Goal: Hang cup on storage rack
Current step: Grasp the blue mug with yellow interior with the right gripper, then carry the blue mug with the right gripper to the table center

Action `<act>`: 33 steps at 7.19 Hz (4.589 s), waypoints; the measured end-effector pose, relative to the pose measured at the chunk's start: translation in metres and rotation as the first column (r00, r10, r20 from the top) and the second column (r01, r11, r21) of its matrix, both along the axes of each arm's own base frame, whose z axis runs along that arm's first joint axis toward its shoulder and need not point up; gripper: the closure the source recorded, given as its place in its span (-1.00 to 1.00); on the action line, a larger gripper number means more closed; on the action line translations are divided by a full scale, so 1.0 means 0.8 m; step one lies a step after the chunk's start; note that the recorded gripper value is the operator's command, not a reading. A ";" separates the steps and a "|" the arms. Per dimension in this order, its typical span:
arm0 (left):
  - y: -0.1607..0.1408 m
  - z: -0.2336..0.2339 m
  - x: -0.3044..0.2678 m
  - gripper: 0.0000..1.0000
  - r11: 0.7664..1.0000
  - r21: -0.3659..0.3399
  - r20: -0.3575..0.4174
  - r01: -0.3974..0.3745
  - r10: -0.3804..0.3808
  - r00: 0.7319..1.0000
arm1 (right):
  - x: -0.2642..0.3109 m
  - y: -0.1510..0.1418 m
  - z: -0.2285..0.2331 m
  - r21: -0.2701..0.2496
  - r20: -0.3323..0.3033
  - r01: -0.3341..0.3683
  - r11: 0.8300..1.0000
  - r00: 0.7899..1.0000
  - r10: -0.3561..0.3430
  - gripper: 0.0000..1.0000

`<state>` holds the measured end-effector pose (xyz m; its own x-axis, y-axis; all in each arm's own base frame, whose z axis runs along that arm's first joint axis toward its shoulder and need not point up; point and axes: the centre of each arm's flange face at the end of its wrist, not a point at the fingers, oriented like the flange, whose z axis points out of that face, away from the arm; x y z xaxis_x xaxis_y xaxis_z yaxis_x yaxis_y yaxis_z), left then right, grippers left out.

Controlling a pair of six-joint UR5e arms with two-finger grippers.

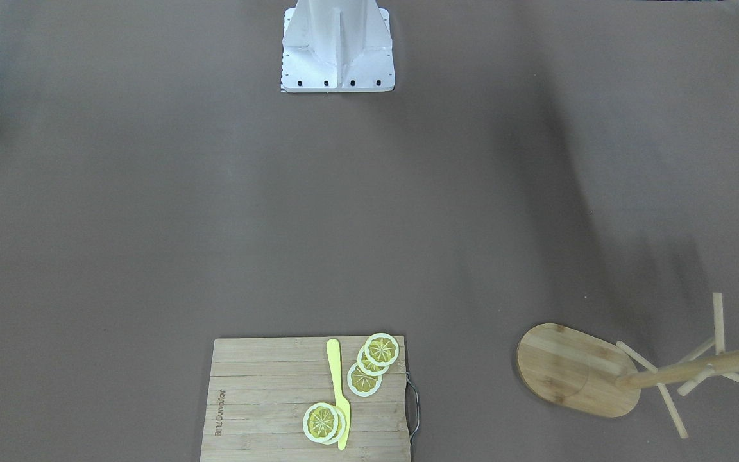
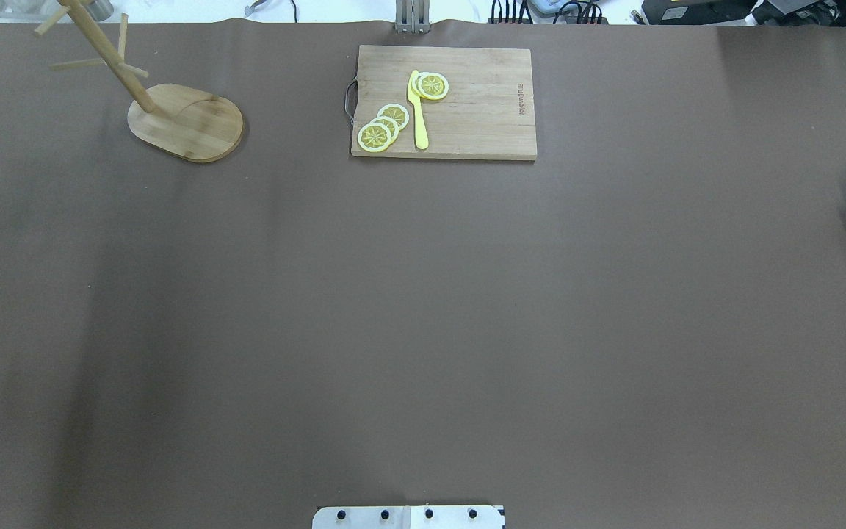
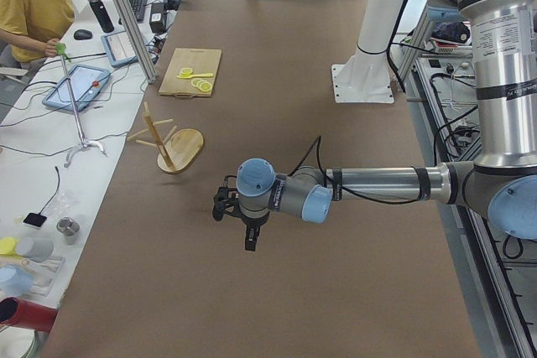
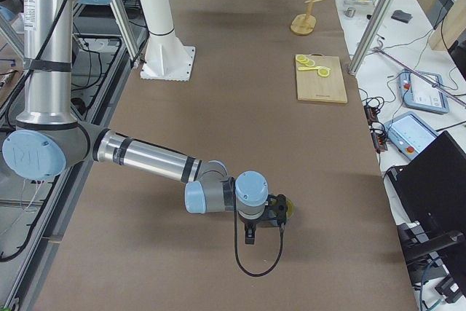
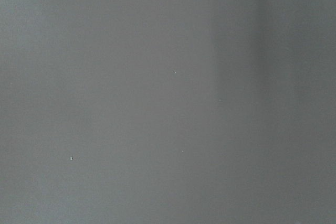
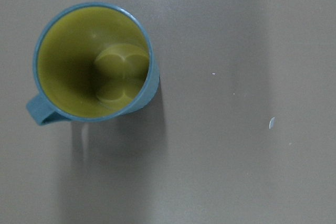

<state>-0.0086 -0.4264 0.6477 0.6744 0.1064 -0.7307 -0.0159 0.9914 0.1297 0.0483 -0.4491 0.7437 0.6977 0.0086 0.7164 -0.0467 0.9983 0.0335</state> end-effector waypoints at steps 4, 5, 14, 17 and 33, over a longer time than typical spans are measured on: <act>0.000 0.003 0.001 -0.97 1.000 -0.027 0.001 0.007 -0.007 1.000 | -0.001 0.002 0.004 -0.002 -0.001 0.002 1.000 1.000 -0.002 -1.00; 0.000 0.005 0.001 -0.97 0.999 -0.031 0.001 0.007 -0.007 1.000 | -0.001 0.002 0.004 -0.001 0.000 0.002 1.000 1.000 -0.002 -1.00; 0.002 -0.001 0.003 -0.97 1.000 -0.015 -0.012 0.002 -0.003 1.000 | -0.002 0.003 0.009 -0.007 0.001 0.004 1.000 1.000 -0.004 -1.00; -0.002 -0.014 0.007 -0.97 1.000 0.006 -0.055 -0.008 0.009 0.998 | -0.004 0.004 0.009 -0.006 0.025 0.011 1.000 1.000 -0.011 -1.00; -0.003 -0.031 0.009 -0.97 0.989 0.150 -0.084 -0.012 0.024 0.996 | -0.102 -0.157 -0.067 0.032 0.024 0.071 0.997 0.997 -0.072 1.00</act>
<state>-0.0013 -0.4284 0.6232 0.6074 0.2305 -0.7602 -0.0161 0.9604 0.2783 -0.0332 -0.5746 0.6903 0.6775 -0.0634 0.7328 0.0234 0.9976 0.0647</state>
